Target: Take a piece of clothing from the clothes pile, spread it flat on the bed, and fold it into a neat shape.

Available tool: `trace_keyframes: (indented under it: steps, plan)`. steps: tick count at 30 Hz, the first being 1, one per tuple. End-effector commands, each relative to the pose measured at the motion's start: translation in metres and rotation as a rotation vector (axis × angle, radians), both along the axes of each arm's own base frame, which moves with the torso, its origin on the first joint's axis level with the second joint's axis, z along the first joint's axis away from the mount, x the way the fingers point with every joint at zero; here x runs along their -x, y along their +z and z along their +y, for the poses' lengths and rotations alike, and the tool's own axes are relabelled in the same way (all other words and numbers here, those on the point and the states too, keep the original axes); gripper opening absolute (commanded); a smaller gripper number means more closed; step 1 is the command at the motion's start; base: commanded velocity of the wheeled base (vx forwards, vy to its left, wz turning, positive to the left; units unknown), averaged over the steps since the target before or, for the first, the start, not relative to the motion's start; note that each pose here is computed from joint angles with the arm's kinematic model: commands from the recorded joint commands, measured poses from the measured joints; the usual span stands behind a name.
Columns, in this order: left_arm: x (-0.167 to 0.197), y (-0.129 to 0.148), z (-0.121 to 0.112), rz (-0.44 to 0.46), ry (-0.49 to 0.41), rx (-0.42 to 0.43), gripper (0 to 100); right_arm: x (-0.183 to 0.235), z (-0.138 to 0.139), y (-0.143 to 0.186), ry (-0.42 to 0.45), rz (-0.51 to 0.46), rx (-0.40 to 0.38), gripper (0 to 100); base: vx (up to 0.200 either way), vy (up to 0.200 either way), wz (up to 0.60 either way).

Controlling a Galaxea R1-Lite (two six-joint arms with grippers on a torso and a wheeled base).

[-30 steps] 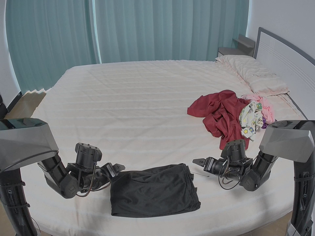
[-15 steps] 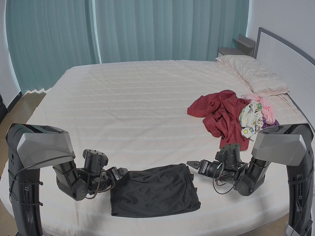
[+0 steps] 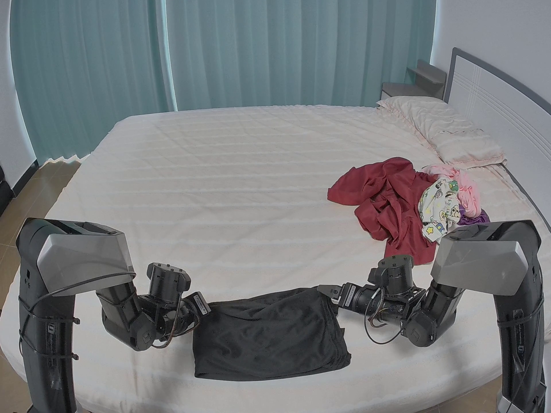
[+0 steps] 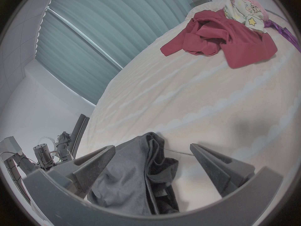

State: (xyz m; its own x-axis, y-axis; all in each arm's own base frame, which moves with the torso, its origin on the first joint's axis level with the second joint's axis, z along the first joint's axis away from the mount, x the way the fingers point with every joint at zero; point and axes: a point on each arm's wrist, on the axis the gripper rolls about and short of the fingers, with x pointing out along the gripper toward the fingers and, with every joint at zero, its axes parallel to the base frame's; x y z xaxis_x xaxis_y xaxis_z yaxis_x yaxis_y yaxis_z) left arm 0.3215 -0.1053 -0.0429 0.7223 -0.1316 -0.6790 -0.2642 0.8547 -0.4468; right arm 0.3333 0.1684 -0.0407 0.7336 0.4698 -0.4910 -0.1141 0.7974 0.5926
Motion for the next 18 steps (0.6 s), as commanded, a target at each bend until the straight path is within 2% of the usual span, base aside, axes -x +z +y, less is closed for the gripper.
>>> trace_keyframes:
  steps: [1, 12, 13, 18]
  plan:
    - [0.001, 0.0, 0.001, 0.003, 0.005, 0.0, 0, -0.006, 0.007, -0.008, 0.01, -0.006, 0.0, 100, 0.0, 0.0, 0.0]
    - [0.001, -0.002, 0.001, 0.008, 0.005, 0.0, 0, -0.011, 0.023, -0.018, 0.047, -0.02, 0.005, 100, 0.0, 0.0, 0.0]
    - [0.001, -0.002, 0.001, 0.008, 0.005, 0.0, 0, -0.011, 0.024, -0.018, 0.05, -0.022, 0.007, 0, 0.0, 0.0, 0.0]
    - [0.001, -0.003, 0.001, 0.012, 0.005, -0.001, 0, -0.012, 0.022, -0.019, 0.044, -0.019, 0.009, 0, 0.0, 0.0, 0.0]
